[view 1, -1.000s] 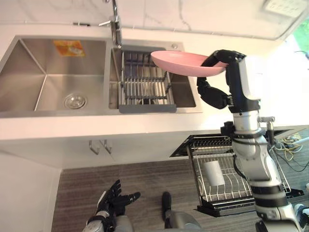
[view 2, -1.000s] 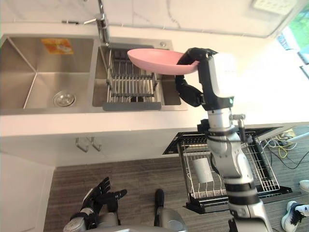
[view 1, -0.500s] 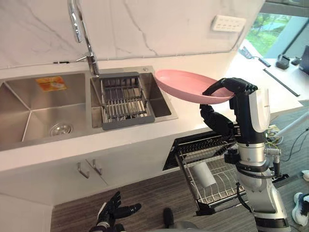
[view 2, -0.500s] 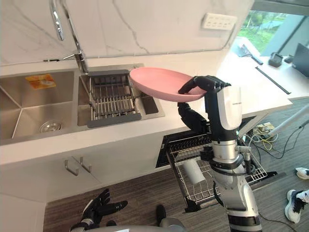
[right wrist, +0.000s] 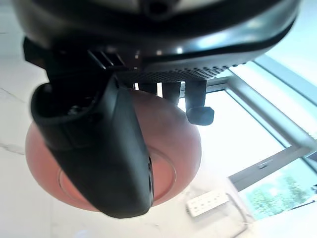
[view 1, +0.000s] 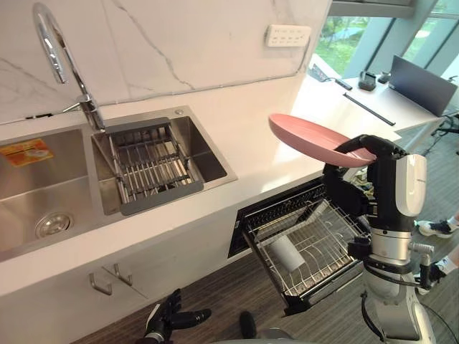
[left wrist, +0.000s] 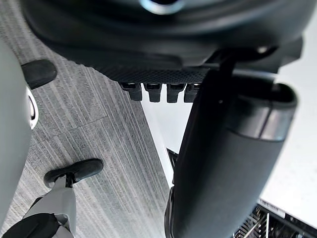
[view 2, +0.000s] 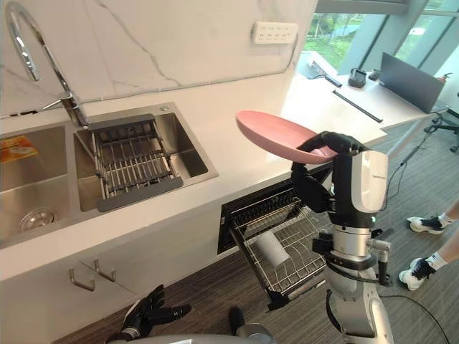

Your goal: Walk over to the sink, pick up the cup, carry it to the dishwasher, place the cup inside the dishwasher, then close the dishwasher door

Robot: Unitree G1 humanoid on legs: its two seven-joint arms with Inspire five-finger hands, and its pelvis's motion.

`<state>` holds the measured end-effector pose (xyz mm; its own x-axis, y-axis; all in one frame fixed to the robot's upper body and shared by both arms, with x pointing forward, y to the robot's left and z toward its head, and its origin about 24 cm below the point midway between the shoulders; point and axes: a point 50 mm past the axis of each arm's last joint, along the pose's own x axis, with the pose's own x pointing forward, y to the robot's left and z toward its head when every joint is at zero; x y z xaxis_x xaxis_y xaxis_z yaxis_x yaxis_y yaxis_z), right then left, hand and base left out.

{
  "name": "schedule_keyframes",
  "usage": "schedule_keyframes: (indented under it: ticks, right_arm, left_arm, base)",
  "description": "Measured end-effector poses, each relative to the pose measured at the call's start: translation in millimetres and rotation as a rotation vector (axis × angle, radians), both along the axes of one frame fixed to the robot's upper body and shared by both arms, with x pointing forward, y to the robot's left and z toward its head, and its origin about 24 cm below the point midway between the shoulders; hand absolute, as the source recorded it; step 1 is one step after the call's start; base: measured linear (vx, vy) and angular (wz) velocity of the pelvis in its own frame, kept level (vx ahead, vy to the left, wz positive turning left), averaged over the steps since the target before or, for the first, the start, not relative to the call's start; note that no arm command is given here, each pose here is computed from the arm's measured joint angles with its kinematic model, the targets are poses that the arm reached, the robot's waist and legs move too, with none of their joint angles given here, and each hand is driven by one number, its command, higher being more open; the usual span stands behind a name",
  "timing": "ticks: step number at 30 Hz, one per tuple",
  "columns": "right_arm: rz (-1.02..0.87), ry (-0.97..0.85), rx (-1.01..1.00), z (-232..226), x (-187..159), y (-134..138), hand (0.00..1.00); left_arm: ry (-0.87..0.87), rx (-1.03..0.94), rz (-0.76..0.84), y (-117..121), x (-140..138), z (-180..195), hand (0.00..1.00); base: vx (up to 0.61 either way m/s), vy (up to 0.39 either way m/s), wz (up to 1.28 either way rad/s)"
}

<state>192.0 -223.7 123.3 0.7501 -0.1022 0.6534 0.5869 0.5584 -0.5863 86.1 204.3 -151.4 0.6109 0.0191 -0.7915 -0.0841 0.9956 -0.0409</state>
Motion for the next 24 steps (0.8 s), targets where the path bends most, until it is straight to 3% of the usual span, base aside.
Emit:
schedule_keyframes:
  ticks: [10,17,24]
  right_arm:
    - [-0.136,0.111,0.033,-26.5,-1.6,-20.8,0.00]
    - [-0.239,0.144,0.085,-39.0,11.6,-34.8,0.00]
    - [-0.277,0.046,0.135,-25.3,26.3,-34.5,0.00]
  left_arm:
    - [0.018,-0.011,-0.017,-4.6,1.7,-1.0,1.00]
    - [-0.051,-0.010,-0.071,-10.8,27.3,6.1,1.00]
    - [-0.183,0.010,-0.091,-17.4,70.1,22.3,1.00]
  base:
    - [0.00,0.006,-0.11]
    - [-0.06,0.049,-0.14]
    - [-0.09,0.057,-0.24]
